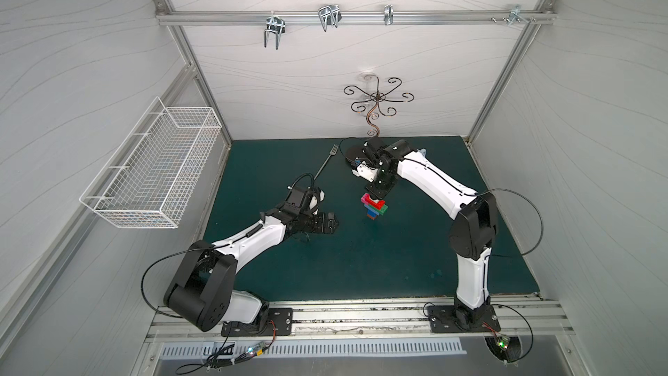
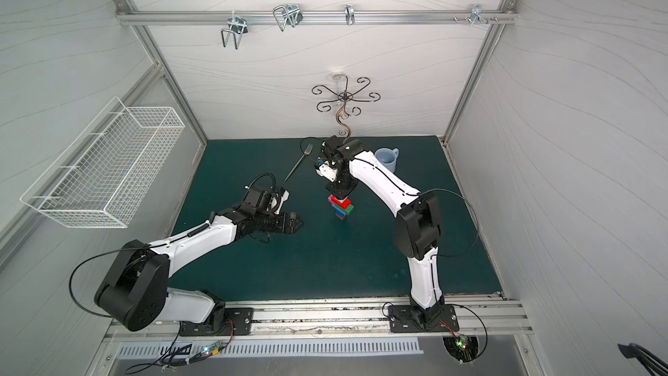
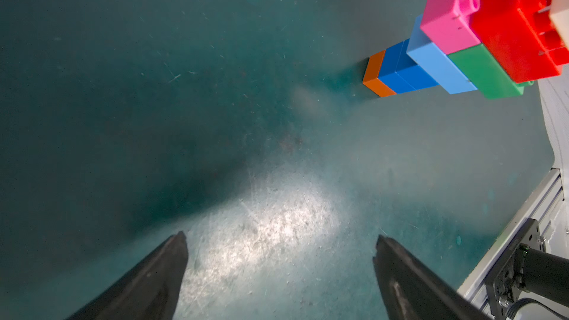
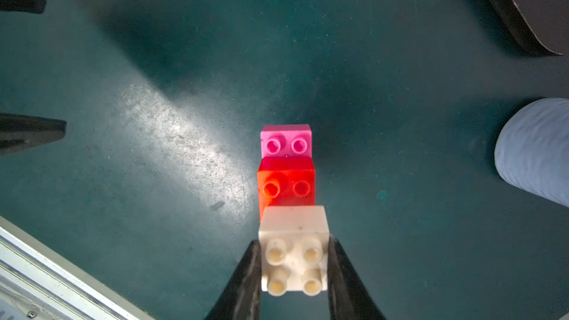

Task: Assemble a spoon with lego
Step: Assemble the lego brick with the lego brick.

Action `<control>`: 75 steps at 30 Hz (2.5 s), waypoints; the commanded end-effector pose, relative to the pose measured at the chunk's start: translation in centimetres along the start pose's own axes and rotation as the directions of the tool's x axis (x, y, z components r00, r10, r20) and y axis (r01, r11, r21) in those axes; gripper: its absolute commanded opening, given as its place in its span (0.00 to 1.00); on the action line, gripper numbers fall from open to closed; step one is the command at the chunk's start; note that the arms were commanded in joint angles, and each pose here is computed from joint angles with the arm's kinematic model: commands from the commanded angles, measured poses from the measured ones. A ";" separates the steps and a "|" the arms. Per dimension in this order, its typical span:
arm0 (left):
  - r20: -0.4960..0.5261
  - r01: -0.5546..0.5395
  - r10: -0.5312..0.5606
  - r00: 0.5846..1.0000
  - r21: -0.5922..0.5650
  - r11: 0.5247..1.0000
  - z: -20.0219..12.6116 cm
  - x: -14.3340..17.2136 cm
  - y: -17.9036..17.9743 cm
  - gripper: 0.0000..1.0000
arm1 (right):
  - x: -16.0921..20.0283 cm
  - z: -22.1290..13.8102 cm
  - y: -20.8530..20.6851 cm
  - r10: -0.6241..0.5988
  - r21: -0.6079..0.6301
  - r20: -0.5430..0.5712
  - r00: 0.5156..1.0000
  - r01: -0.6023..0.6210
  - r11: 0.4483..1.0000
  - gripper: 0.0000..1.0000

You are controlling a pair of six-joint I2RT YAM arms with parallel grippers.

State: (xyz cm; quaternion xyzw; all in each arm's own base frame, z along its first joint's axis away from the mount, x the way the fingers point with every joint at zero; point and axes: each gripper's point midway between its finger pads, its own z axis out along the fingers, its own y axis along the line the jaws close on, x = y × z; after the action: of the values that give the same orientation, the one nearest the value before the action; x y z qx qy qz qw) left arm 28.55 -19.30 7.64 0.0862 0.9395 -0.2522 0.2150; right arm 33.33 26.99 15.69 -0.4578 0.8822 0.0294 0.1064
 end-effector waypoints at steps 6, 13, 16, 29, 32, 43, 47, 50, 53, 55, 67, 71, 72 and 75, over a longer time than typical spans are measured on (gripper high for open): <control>0.049 -0.033 0.032 0.998 0.011 0.999 -0.4 -2.0 -0.9 1.00 | 1.1 0.8 -0.2 0.019 -0.016 -0.041 0.999 -0.019 1.000 0.16; 0.049 -0.032 0.031 0.998 0.014 0.999 -0.4 -2.1 -1.0 1.00 | 0.8 0.3 -0.2 0.017 -0.018 -0.022 1.000 -0.018 1.000 0.16; 0.050 -0.032 0.031 0.998 0.014 0.999 -0.4 -2.1 -0.9 1.00 | 0.8 0.2 -0.1 0.017 -0.023 -0.020 1.000 -0.017 1.000 0.16; 0.049 -0.033 0.032 0.998 0.011 0.999 -0.4 -2.0 -0.9 1.00 | 0.5 -0.6 -0.3 0.022 -0.011 0.010 1.000 -0.022 1.000 0.17; 0.047 -0.033 0.032 0.998 0.013 0.999 -0.4 -2.1 -1.0 1.00 | 0.4 -1.0 -0.2 0.022 -0.013 0.020 1.000 -0.022 1.000 0.17; 0.046 -0.029 0.029 0.999 0.010 1.000 -0.3 -2.0 -0.8 1.00 | 0.4 -1.8 -0.1 0.024 -0.011 0.044 0.999 -0.023 1.000 0.17; 0.046 -0.027 0.027 0.999 0.009 1.000 -0.3 -2.0 -0.8 1.00 | 0.3 -1.8 -0.3 0.024 -0.002 0.044 0.999 -0.024 1.000 0.17; 0.046 -0.029 0.029 0.999 0.007 1.000 -0.3 -1.9 -0.8 1.00 | 0.2 -1.9 -0.3 0.025 -0.003 0.055 0.998 -0.025 1.000 0.17; 0.045 -0.028 0.027 0.999 0.008 1.000 -0.2 -1.9 -0.8 1.00 | 0.3 -1.6 -0.1 0.024 -0.015 0.045 0.999 -0.024 1.000 0.17; 0.042 -0.026 0.026 0.999 0.007 1.000 -0.2 -1.9 -0.7 1.00 | 0.4 -1.3 0.0 0.022 -0.018 0.035 0.999 -0.021 1.000 0.17; 0.040 -0.028 0.028 0.999 -0.002 1.000 -0.2 -1.8 -0.6 1.00 | 0.8 0.4 0.1 0.022 -0.026 -0.003 1.000 -0.022 0.999 0.17; 0.034 -0.029 0.029 0.999 -0.002 1.000 -0.1 -1.6 -0.5 1.00 | 1.0 0.8 0.1 0.023 -0.025 -0.014 1.000 -0.023 0.999 0.18; 0.033 -0.029 0.029 0.999 -0.002 1.000 -0.1 -1.6 -0.5 1.00 | 1.0 0.9 0.1 0.022 -0.027 -0.017 1.000 -0.022 0.999 0.18; 0.036 -0.029 0.029 0.999 -0.003 1.000 -0.2 -1.7 -0.6 1.00 | 1.5 1.4 -0.1 0.022 -0.019 -0.048 0.999 -0.023 1.000 0.18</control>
State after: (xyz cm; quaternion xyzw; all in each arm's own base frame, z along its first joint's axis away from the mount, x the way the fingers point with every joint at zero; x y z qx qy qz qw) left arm 28.58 -19.17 7.36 0.0845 0.9413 -0.2477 0.2130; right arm 33.31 26.77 15.51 -0.4528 0.8838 0.0396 0.1106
